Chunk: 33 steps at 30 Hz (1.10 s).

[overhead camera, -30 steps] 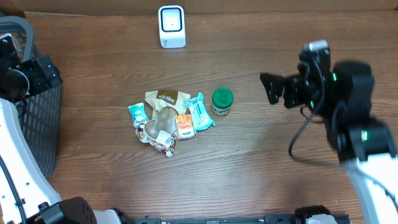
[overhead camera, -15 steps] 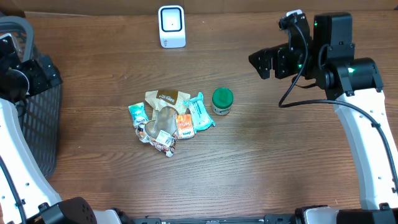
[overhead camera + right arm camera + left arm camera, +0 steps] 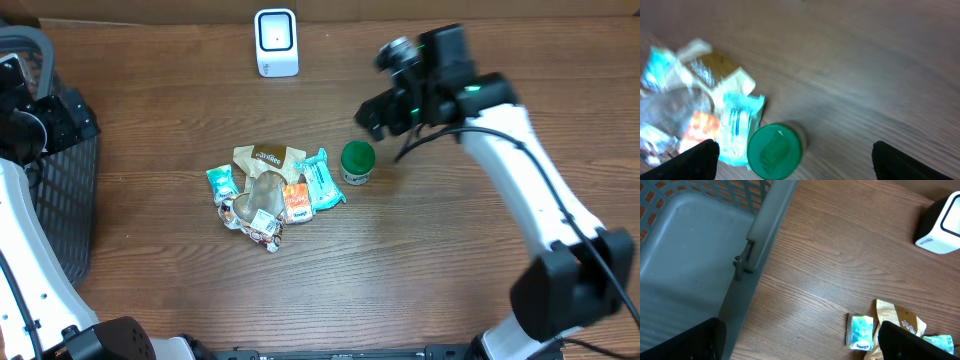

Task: Scan the item barcode
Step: 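Raise the right gripper and reach over the green-lidded jar, then lower the right gripper onto the jar lid and grasp the jar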

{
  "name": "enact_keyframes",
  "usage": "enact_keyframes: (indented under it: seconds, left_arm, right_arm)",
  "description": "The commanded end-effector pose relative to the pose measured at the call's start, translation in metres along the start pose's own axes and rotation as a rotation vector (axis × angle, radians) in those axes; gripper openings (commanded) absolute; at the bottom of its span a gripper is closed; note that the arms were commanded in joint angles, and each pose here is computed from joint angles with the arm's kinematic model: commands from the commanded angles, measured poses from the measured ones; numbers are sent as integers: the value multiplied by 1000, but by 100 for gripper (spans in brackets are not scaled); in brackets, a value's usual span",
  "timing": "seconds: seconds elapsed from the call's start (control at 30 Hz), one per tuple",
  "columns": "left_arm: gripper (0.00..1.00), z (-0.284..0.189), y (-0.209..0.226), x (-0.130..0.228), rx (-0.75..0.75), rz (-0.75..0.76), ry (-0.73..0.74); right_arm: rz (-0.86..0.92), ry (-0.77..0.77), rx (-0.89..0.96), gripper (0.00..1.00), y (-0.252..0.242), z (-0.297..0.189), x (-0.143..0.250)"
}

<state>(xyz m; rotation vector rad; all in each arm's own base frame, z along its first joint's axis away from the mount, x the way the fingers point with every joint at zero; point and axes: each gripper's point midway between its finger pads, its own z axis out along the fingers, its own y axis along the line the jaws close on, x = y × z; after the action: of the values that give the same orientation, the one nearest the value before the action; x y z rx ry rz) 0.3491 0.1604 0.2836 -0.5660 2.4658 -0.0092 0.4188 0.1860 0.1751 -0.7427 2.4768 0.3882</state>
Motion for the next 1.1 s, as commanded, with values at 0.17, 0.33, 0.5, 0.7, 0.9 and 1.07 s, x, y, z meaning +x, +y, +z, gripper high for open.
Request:
enact_keyframes:
  seconds: [0.17, 0.33, 0.5, 0.7, 0.9, 1.07]
  left_arm:
    - [100, -7, -3, -6, 12, -4, -26]
    - [100, -7, -3, -6, 12, -4, -26]
    - [99, -7, -3, -6, 12, -4, -26]
    - [99, -7, -3, -6, 12, -4, -26]
    - [99, -7, -3, -6, 12, -4, -26]
    - [100, -7, -3, -6, 12, -4, -26]
  right_arm:
    - [-178, 192, 104, 100, 16, 50, 30]
    - [-166, 263, 76, 100, 16, 69, 48]
    - [-150, 288, 4, 100, 27, 76, 57]
    - [-132, 327, -18, 100, 30, 79, 67]
    - [-94, 344, -23, 100, 32, 80, 73]
    - [-90, 367, -27, 92, 32, 82, 83]
